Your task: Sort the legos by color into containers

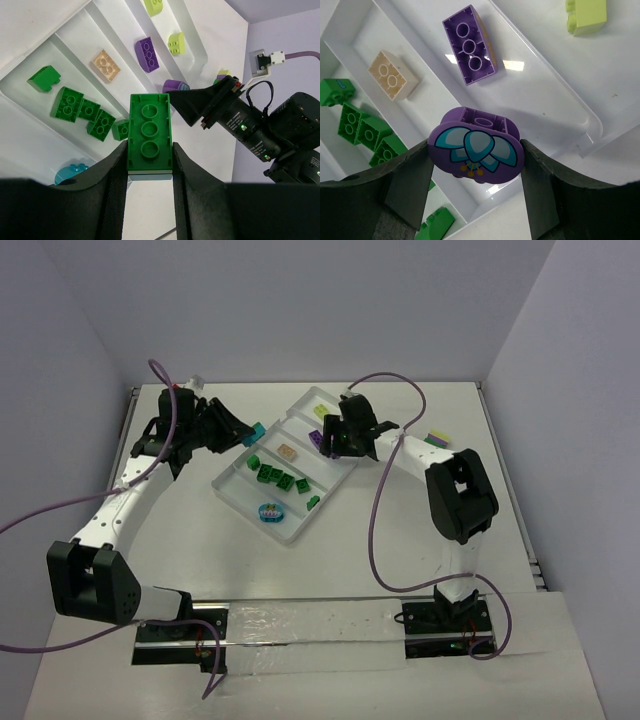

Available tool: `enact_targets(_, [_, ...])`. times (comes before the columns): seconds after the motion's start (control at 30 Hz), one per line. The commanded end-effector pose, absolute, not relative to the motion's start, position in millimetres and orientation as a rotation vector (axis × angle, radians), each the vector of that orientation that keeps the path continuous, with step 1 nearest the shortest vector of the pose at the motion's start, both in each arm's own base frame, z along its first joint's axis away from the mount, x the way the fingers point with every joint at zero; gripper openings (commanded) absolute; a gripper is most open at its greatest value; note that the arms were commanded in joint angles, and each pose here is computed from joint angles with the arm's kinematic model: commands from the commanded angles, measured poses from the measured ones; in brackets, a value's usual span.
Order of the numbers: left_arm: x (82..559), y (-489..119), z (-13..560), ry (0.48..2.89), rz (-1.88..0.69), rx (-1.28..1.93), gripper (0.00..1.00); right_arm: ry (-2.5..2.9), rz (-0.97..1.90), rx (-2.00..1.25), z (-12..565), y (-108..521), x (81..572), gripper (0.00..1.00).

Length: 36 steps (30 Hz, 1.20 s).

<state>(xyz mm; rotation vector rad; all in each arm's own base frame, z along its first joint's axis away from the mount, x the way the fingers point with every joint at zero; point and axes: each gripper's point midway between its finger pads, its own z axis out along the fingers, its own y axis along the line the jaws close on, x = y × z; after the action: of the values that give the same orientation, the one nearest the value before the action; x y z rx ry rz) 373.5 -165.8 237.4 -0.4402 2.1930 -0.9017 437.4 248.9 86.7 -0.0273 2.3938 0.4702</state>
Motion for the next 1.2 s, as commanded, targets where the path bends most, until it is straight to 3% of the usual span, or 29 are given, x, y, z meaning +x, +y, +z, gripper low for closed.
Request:
enact_targets(0.0, [374,-167,251,2.154,-0.913,-0.402,0.00,2.302,0.482,-0.007,117,253,446,0.29])
enact_targets(0.13, [375,-167,252,2.154,-0.918,-0.399,0.00,2.328,0.406,0.024,109,244,450,0.30])
enact_targets(0.2, [374,-168,252,2.154,-0.918,-0.396,0.00,2.348,0.367,0.060,103,241,455,0.37])
enact_targets(0.37, [371,-167,251,2.161,-0.918,-0.395,0.00,2.357,0.311,0.133,91,237,463,0.75])
enact_targets(0.47, [369,-167,252,2.162,-0.919,-0.389,0.00,2.336,0.307,0.165,95,235,465,0.90])
enact_targets(0.73, [368,-168,255,2.162,-0.923,-0.370,0.00,2.275,0.354,0.146,128,232,454,0.94])
enact_targets(0.9, [364,-177,252,2.180,-0.967,-0.288,0.00,2.181,0.496,0.056,182,235,425,0.91])
enact_targets(1.17, [349,-217,259,2.158,-1.290,-0.006,0.00,1.905,1.007,-0.464,246,285,337,0.87])
